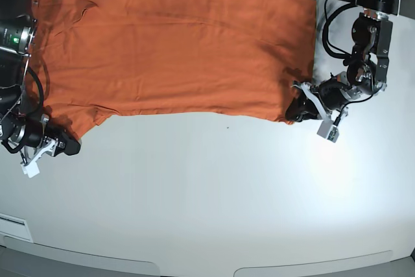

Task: Fold the T-shirt properly
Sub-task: 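Grasp the hem corners with both grippers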

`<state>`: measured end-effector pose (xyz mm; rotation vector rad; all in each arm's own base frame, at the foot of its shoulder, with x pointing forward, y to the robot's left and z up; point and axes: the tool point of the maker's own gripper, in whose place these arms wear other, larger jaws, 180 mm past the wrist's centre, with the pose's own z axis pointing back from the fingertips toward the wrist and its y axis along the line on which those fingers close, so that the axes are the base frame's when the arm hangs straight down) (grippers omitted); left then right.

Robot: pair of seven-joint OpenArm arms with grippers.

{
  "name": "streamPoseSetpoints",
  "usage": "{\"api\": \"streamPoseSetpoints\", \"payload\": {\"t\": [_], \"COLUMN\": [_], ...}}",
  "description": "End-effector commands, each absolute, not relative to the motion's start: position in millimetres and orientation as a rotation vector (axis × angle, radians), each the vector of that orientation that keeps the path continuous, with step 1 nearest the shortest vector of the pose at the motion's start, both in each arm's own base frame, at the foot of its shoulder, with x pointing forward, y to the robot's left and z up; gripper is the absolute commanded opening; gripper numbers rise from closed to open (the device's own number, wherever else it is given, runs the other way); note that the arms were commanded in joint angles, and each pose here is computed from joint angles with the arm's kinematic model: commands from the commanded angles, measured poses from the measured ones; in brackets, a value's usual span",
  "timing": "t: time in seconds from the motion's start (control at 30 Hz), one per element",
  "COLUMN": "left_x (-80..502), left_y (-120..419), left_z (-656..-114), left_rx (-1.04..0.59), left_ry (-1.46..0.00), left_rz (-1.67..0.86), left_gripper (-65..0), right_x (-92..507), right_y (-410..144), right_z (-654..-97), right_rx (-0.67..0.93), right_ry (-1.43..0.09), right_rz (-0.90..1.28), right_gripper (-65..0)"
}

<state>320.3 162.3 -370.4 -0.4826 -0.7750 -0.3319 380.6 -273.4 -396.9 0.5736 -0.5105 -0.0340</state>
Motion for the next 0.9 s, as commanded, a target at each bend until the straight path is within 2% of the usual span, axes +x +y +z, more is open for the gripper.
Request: {"api": "streamPoseSetpoints", "payload": {"t": [0.0,0.13,0.27,0.6,0.8,0.87], "left_x": [312.8,312.9,312.7,311.6,311.5,311.6], "left_y": [171.7,171.7,171.7,169.1,169.1,169.2], "left_z": [-380.3,-380.1,-380.3,-379.3,-379.4,-379.3], "left_rx": [-0.428,-0.428,-0.428,-0.439,-0.439,-0.439], "left_ry": [-0.712,-0.712,-0.712,-0.714,-0.713,-0.714], "left_rz": [-0.36,-0.36,-0.36,-0.38,-0.38,-0.38], "left_gripper": [-65.0,-65.0,-65.0,-65.0,-65.0,-65.0], "right_x": [364.7,349.6,343.7,334.5,327.9,325.4], "right_y": [-276.5,-270.4,-274.0,-314.9,-316.2,-314.7], "right_z": [-408.5,-421.3,-425.3,-417.0,-422.7,-427.9], "right_rx": [0.523,0.49,0.462,0.378,0.381,0.385], "right_ry": [-0.404,-0.309,-0.277,-0.265,-0.262,-0.273], "right_rz": [0.01,0.079,0.104,0.085,0.074,0.066], "right_gripper": [-39.7,-39.7,-39.7,-39.7,-39.8,-41.9]}}
